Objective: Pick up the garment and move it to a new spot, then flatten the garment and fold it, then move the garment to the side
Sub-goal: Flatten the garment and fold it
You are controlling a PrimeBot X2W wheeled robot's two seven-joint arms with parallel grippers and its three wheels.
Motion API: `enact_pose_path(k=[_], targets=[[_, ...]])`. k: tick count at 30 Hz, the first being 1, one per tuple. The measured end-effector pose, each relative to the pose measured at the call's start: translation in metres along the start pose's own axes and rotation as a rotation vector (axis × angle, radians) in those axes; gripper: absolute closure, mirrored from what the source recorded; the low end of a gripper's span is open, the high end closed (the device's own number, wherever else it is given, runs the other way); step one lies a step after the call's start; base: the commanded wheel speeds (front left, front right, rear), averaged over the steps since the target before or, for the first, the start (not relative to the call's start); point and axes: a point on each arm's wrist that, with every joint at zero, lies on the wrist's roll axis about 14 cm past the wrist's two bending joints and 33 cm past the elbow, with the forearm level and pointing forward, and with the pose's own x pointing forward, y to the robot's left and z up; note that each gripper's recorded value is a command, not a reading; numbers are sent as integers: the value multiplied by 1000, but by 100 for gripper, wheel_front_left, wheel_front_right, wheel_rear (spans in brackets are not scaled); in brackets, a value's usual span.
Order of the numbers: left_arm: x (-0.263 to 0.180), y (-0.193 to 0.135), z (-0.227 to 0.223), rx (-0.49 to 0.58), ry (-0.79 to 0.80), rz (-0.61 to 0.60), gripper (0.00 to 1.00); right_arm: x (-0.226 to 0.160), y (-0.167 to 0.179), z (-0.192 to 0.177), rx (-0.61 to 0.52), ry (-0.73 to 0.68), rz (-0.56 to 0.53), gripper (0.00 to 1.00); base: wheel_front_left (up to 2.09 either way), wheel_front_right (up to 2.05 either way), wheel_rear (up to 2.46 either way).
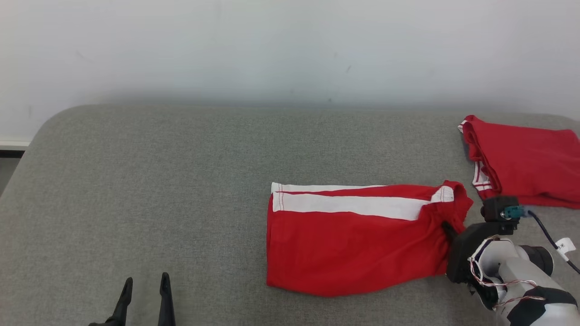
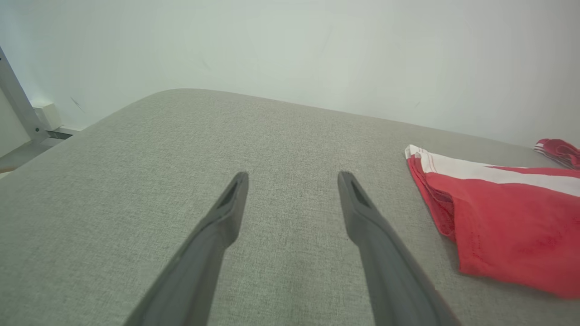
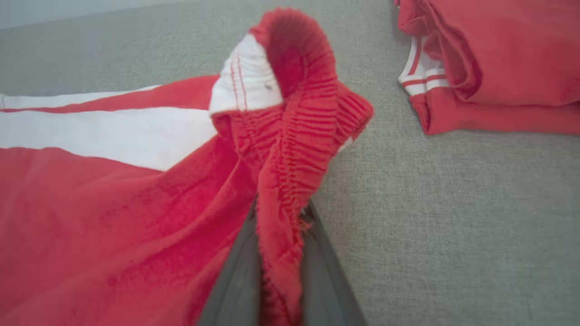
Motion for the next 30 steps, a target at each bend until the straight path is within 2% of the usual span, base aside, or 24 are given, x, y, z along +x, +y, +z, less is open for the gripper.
enact_pose_path(k=[6,17,25,30], targets=[[3,-10,0,-4,-1,-29,0,-7,17,20,67,-17,73,100,0,0,0],[-3,-12,-2,-25,4,-22,0,-17,84,46,276,30,319,100,0,0,0],[-10,-9,-2,-34,2,-8,0,-18,149,54,327,62,472,100,0,0,0],[-13,-6,-3,-46,6,5,0,-14,185,57,319,87,528,100,0,0,0]])
